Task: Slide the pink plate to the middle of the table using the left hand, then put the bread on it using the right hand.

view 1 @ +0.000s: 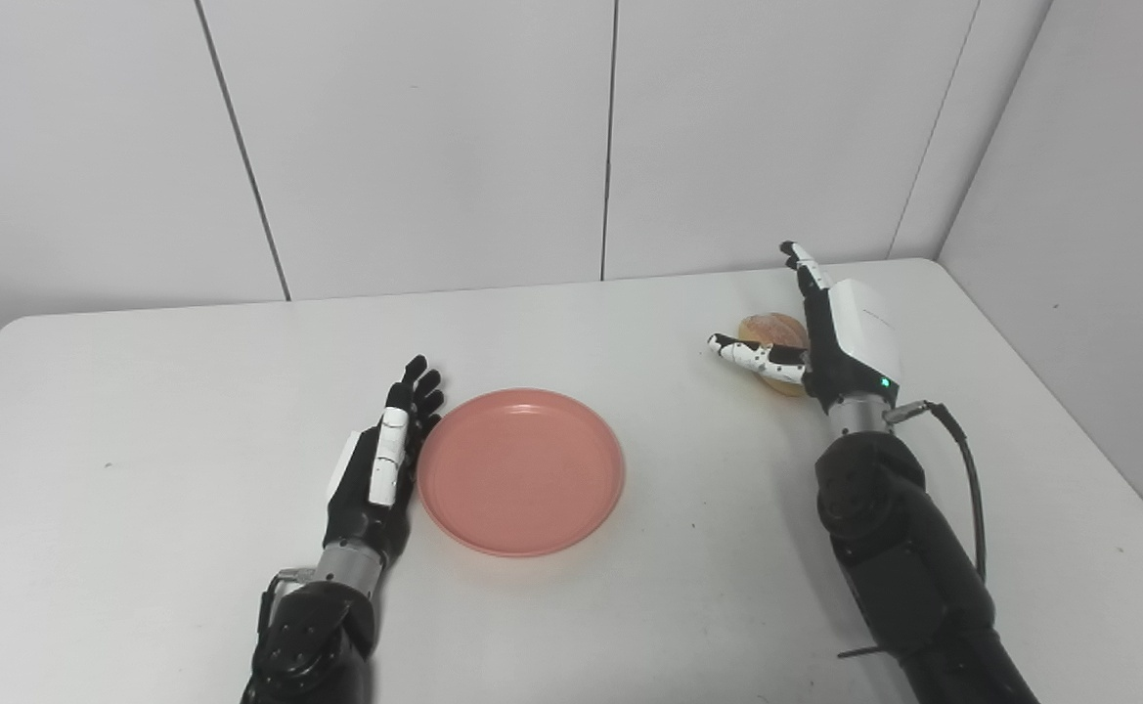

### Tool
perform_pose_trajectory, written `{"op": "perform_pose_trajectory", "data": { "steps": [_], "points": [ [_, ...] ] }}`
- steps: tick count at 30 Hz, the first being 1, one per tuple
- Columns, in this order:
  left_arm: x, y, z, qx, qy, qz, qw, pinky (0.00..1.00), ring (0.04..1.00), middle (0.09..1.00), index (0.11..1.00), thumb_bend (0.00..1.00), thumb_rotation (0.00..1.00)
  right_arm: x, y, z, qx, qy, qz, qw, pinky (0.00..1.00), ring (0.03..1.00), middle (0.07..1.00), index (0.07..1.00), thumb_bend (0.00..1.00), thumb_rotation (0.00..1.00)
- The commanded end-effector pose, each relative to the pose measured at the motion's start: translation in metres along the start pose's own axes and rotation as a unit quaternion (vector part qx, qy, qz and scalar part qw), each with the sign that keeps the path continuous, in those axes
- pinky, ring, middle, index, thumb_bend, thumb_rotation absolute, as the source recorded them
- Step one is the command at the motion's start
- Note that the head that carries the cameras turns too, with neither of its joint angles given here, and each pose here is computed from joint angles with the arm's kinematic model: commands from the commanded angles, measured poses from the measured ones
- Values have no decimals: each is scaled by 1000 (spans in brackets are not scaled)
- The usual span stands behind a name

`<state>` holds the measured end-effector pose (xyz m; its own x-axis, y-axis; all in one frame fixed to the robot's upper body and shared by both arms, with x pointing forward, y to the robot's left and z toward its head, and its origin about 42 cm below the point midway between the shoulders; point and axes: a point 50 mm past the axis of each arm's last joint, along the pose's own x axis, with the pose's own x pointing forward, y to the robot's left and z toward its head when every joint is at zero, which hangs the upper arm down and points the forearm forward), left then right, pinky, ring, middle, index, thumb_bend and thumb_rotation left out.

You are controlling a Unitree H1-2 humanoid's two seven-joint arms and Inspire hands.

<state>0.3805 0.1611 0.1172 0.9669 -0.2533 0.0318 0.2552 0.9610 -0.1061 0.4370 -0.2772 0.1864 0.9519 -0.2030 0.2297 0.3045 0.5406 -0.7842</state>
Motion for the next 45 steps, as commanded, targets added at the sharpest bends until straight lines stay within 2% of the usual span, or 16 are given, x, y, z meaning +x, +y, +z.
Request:
{"op": "perform_pose_trajectory", "data": {
  "steps": [1, 4, 8, 13, 19, 22, 23, 24, 25, 26, 27, 29, 33, 39, 40, 45],
  "points": [
    [7, -5, 7, 0, -14, -5, 1000, 1000, 986, 979, 984, 777, 1000, 26, -24, 14, -13, -20, -38, 999, 751, 840, 866, 897, 787, 428],
    [6, -6, 7, 4, -13, -4, 1000, 1000, 985, 977, 983, 777, 1000, 32, -23, 8, -20, -14, -37, 999, 754, 837, 855, 889, 789, 381],
    [5, -7, 7, 3, -13, -6, 1000, 1000, 988, 978, 985, 773, 1000, 39, -21, 3, -43, -7, -32, 999, 763, 842, 855, 890, 779, 367],
    [5, -6, 7, 4, -13, -4, 1000, 1000, 993, 982, 986, 769, 1000, 41, -14, -2, -65, 0, -15, 998, 782, 861, 881, 892, 762, 324],
    [4, -6, 6, 1, -12, -6, 1000, 1000, 992, 981, 985, 768, 1000, 41, -5, -4, -54, -2, -17, 998, 684, 791, 825, 836, 721, 197],
    [4, -7, 7, 0, -12, -5, 1000, 1000, 992, 981, 985, 777, 1000, 39, -4, -5, -38, -12, -25, 999, 570, 675, 742, 773, 657, 55],
    [4, -7, 7, 0, -13, -4, 1000, 1000, 989, 978, 982, 775, 1000, 38, -4, -5, -31, -15, -25, 999, 508, 609, 688, 734, 609, 18],
    [3, -7, 7, 1, -13, -3, 1000, 1000, 988, 978, 981, 775, 1000, 38, -4, -5, -26, -16, -25, 999, 487, 586, 665, 712, 586, 9],
    [3, -7, 8, 1, -13, -4, 1000, 1000, 990, 980, 981, 776, 1000, 37, -4, -5, -15, -13, -25, 999, 429, 528, 575, 680, 561, 2],
    [3, -7, 8, 3, -12, -4, 1000, 1000, 990, 980, 981, 776, 1000, 37, -4, -5, -6, -9, -26, 1000, 429, 528, 575, 680, 561, 2],
    [3, -7, 7, 4, -11, -4, 1000, 1000, 992, 980, 982, 781, 1000, 36, -4, -5, 2, -7, -28, 1000, 360, 456, 522, 660, 553, 1],
    [3, -8, 7, 5, -11, -4, 1000, 1000, 991, 981, 983, 787, 1000, 35, -4, -4, 9, -11, -34, 999, 268, 354, 487, 527, 529, 0],
    [2, -8, 7, 2, -12, -3, 1000, 1000, 987, 978, 980, 784, 1000, 32, -5, -2, 17, -16, -42, 999, 182, 265, 473, 490, 523, 0],
    [2, -8, 7, 2, -12, -3, 1000, 1000, 983, 976, 980, 782, 1000, 29, -5, 1, 32, -28, -56, 998, 166, 240, 471, 488, 524, 0],
    [2, -8, 7, 0, -12, -3, 1000, 1000, 983, 974, 979, 777, 1000, 29, -5, 3, 34, -32, -59, 997, 204, 288, 475, 488, 524, 0],
    [1, -9, 8, 0, -11, -4, 1000, 1000, 983, 974, 978, 774, 1000, 23, -7, 13, 99, -32, -69, 992, 283, 370, 442, 527, 518, 0]
  ]
}}
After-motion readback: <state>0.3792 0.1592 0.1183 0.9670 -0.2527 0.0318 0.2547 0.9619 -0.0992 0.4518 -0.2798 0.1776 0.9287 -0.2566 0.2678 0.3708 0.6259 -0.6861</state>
